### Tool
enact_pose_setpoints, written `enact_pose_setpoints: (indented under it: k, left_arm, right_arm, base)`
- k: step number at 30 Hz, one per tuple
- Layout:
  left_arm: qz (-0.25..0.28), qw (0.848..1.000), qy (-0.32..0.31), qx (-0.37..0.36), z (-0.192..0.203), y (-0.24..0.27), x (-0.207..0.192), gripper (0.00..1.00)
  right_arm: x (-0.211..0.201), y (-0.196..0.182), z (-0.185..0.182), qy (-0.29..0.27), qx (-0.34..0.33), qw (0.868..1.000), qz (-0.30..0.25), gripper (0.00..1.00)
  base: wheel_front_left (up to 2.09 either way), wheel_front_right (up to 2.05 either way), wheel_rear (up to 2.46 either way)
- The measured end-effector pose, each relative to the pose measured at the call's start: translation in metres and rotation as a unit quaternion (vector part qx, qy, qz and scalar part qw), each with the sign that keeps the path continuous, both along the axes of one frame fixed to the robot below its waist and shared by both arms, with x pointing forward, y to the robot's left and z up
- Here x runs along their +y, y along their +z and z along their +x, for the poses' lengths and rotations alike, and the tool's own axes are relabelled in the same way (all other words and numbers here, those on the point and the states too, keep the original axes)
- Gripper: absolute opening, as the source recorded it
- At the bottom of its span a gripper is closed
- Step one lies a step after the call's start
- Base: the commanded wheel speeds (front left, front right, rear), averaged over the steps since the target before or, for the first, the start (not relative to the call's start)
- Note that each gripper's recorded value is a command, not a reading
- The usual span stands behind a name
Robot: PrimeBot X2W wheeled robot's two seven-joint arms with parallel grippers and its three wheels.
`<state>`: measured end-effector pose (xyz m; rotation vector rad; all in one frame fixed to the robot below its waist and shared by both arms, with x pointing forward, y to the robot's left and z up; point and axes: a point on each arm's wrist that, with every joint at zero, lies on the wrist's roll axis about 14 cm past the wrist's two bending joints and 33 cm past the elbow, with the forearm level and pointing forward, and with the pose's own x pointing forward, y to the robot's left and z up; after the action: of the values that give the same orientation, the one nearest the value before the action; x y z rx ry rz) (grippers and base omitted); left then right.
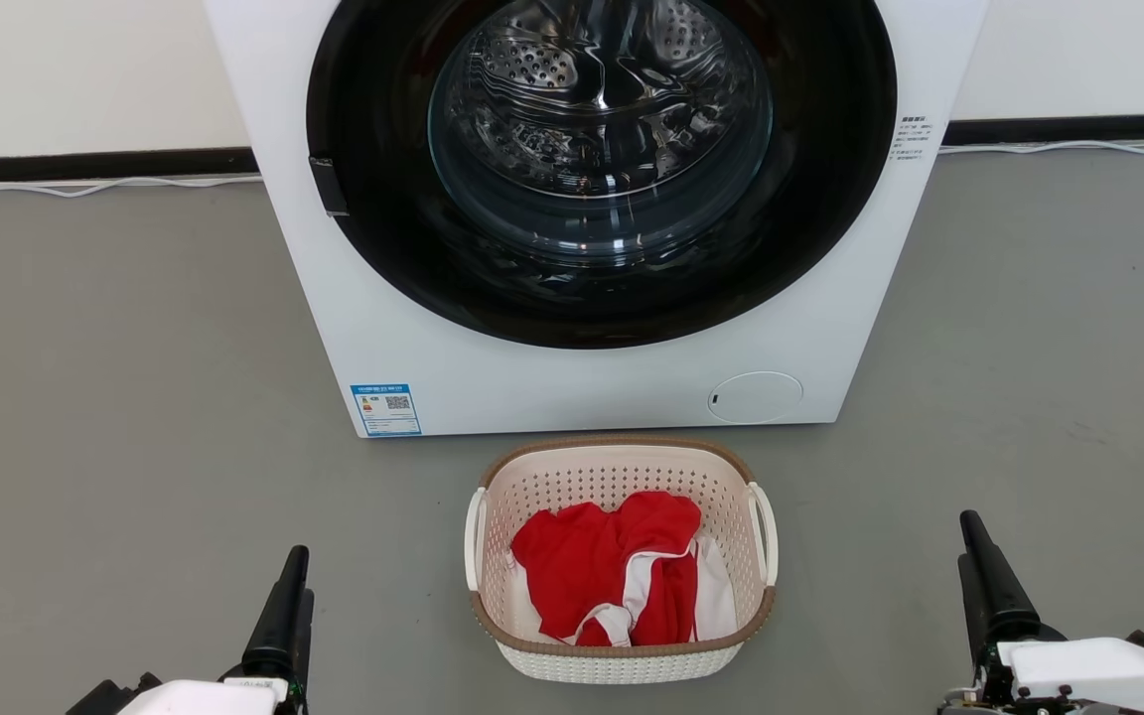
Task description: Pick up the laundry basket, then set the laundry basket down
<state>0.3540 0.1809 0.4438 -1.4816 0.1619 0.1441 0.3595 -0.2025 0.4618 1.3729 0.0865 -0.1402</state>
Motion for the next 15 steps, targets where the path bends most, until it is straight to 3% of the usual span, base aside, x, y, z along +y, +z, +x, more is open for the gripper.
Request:
enact_pose_setpoints:
  k: [15]
  left_arm:
    - [0.108, 0.994, -0.015, 0.005, 0.000, 0.001, 0.000, 1.00]
  right_arm:
    - [0.006, 0.011, 0.004, 0.023, -0.012, 0.990, -0.135, 1.00]
  base:
    - [0.00, 0.00, 0.00]
